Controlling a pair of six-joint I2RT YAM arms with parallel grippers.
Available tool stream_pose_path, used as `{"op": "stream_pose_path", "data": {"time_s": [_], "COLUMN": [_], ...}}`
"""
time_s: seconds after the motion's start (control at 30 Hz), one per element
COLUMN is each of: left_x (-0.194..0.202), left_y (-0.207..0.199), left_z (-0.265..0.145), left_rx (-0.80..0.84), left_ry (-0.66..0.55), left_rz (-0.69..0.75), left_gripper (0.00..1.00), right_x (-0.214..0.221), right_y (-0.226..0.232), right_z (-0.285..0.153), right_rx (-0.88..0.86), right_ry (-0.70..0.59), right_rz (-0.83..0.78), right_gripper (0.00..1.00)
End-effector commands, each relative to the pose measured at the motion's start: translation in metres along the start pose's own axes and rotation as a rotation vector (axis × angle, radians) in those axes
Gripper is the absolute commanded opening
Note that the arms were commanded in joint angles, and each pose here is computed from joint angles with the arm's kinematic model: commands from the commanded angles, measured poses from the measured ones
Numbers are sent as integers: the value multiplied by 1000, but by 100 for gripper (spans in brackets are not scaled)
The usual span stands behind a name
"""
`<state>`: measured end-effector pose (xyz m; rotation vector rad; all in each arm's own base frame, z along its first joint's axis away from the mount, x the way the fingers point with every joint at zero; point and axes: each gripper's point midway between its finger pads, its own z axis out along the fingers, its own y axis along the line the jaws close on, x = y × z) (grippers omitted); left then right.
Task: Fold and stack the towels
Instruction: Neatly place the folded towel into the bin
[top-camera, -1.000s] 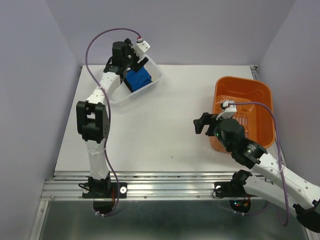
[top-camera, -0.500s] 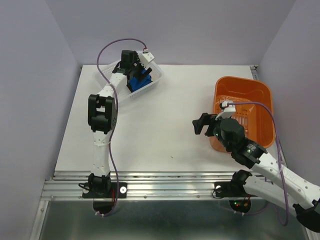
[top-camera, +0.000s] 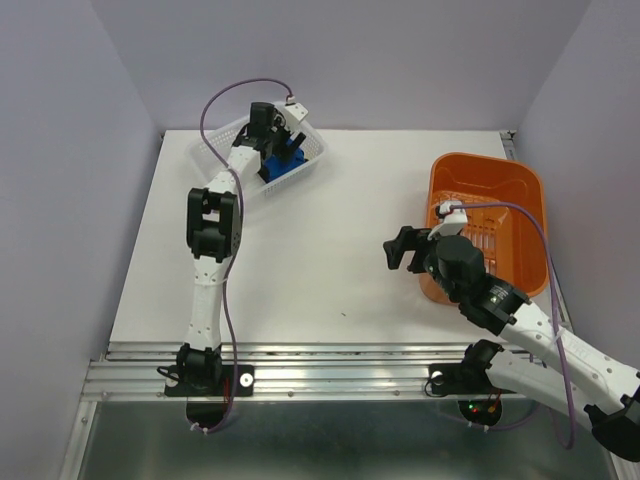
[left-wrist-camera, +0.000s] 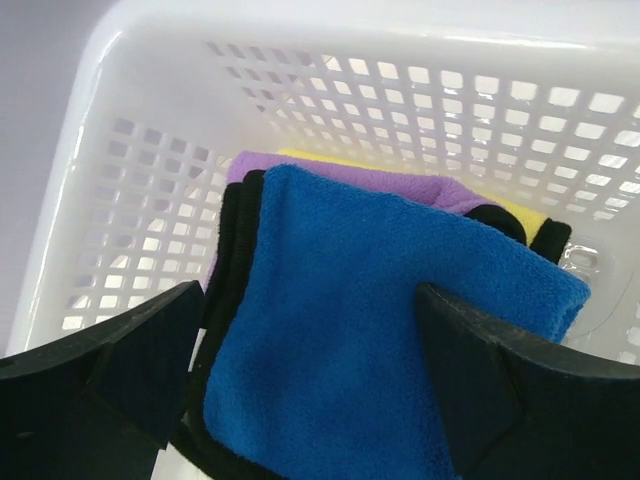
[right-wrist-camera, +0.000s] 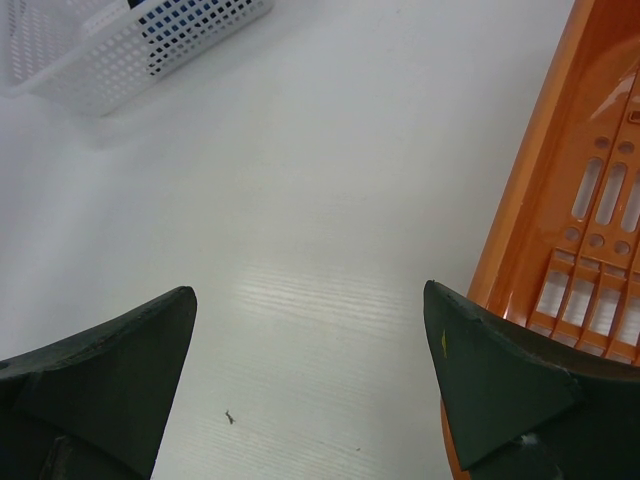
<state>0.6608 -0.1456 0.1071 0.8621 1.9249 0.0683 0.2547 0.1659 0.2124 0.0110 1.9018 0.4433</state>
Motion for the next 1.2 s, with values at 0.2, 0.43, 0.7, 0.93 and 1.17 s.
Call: {"op": "stream_pose_path", "data": {"time_s": [0.2, 0.43, 0.7, 0.93, 1.17], "left_x": [-159, -105, -7, 42, 34], "left_y": [105, 26, -107, -120, -119], "left_z": [-189, -266, -338, -372, -382], "left_rx": [-386, -261, -230, -308, -282], "left_ry": [-312, -268, -191, -150, -211], "left_rz": [-323, -778, -993, -1127, -1141], "left_gripper": [99, 99, 99, 99, 99], "right_x": [-39, -38, -17, -10, -4], "right_y": [-4, -27, -43, -35, -30], "right_z": [-19, -40, -72, -87, -80], "right_rx": [77, 214, 209, 92, 98], "right_ry": [-59, -11, 45, 45, 87], "right_rz": [101, 202, 260, 283, 268], "right_gripper": [100, 100, 100, 100, 100]}}
